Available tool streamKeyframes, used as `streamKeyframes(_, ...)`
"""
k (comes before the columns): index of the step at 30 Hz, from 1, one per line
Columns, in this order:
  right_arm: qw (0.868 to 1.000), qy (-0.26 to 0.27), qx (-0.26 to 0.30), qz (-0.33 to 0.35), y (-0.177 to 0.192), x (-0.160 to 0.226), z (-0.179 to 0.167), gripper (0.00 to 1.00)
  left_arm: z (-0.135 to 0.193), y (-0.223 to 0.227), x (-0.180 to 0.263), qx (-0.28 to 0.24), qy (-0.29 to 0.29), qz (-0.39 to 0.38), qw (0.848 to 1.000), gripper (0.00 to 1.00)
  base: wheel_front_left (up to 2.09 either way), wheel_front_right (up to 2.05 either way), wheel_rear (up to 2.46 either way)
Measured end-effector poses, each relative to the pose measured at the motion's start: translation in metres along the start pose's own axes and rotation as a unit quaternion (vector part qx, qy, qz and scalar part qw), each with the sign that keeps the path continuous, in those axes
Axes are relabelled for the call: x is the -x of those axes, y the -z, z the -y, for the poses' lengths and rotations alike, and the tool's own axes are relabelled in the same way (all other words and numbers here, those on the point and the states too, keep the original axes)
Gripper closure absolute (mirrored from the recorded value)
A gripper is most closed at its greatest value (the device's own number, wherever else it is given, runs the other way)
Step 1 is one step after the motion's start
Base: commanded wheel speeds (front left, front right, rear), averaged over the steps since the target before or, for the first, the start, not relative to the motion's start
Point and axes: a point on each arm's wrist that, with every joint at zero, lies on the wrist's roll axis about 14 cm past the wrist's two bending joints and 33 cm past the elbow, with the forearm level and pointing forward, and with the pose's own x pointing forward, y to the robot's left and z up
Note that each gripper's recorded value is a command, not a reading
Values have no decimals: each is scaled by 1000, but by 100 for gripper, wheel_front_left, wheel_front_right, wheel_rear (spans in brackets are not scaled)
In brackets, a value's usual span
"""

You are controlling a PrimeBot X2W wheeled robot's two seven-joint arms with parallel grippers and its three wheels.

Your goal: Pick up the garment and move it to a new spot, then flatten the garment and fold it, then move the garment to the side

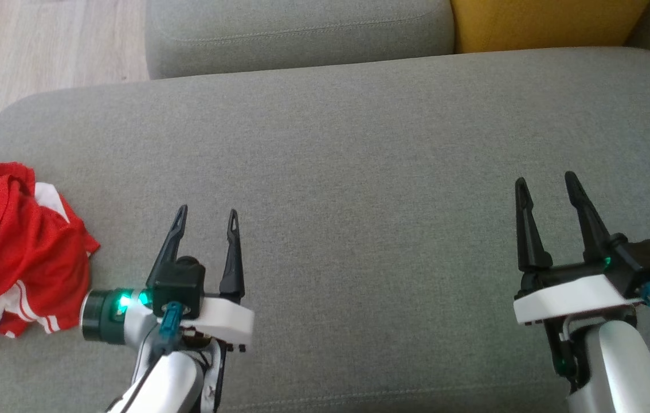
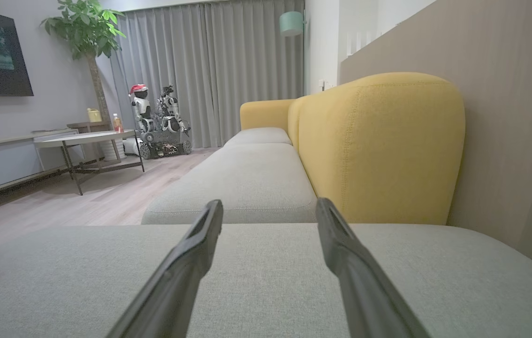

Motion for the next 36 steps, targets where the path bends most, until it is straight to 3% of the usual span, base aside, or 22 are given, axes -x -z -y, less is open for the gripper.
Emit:
streamKeyframes(8, 1000, 1, -13, 11, -2, -4, 0, 0, -2, -17, -2, 22, -14, 26, 999, 0, 0, 0, 0)
streamKeyframes(12, 999, 9, -44, -2, 9, -3, 2, 0, -10, -17, -4, 83, -38, 18, 996, 0, 0, 0, 0)
streamKeyframes(16, 997, 17, -72, -17, 23, 1, 4, 0, -15, -7, 1, 104, -39, 8, 994, 0, 0, 0, 0)
streamKeyframes(36, 998, 7, -52, -22, 27, -6, 0, 0, -21, -3, -2, 79, -28, 24, 996, 0, 0, 0, 0)
